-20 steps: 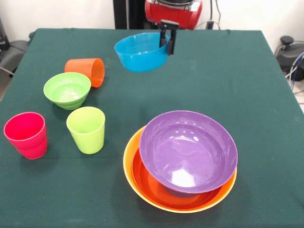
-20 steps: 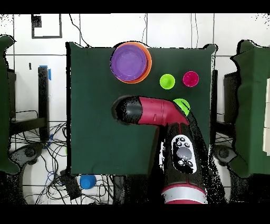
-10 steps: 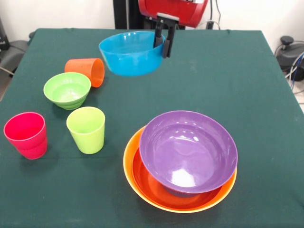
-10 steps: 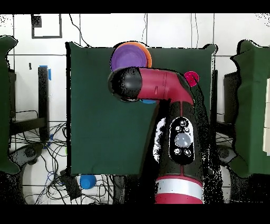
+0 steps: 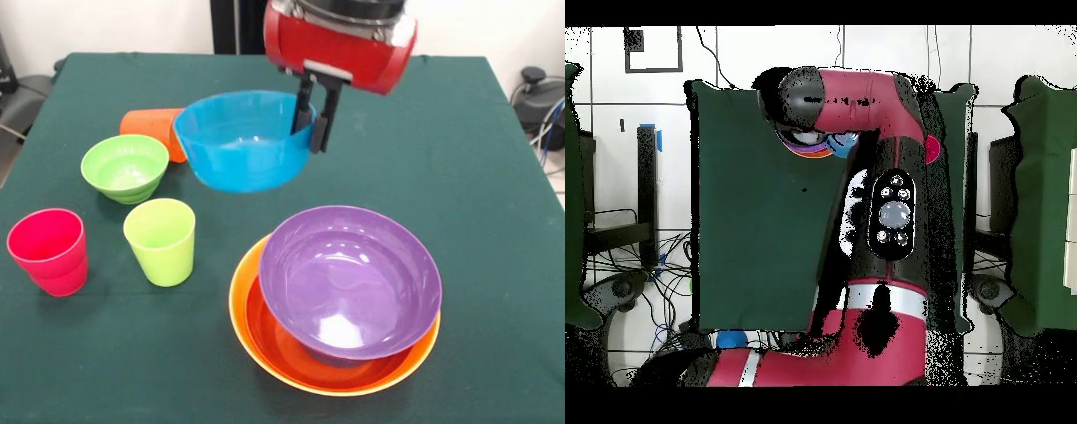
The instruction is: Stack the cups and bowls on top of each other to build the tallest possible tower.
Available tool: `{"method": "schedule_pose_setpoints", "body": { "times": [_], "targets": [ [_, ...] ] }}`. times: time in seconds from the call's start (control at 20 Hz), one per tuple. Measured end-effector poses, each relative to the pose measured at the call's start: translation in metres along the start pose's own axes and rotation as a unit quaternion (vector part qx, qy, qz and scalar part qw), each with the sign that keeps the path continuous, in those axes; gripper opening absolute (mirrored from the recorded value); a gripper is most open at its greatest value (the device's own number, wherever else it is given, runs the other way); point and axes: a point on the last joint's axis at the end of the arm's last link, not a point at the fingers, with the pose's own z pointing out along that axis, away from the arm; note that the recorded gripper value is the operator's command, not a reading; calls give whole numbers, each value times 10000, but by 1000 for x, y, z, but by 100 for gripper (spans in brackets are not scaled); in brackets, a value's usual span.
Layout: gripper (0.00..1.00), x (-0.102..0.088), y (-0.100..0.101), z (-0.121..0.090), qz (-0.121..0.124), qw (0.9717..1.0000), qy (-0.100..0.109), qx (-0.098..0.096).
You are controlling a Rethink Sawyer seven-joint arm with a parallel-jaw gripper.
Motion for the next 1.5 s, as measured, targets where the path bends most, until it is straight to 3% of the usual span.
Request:
{"method": "schedule_pose_setpoints", "body": {
  "times": [0.4,0.85,1.5],
  "targets": [
    [0,-19,30,24,-143,9998,-127,62],
    [0,-21,49,36,-251,9993,-141,225],
    [0,-13,75,34,-2,9996,-35,280]
  ]
}}
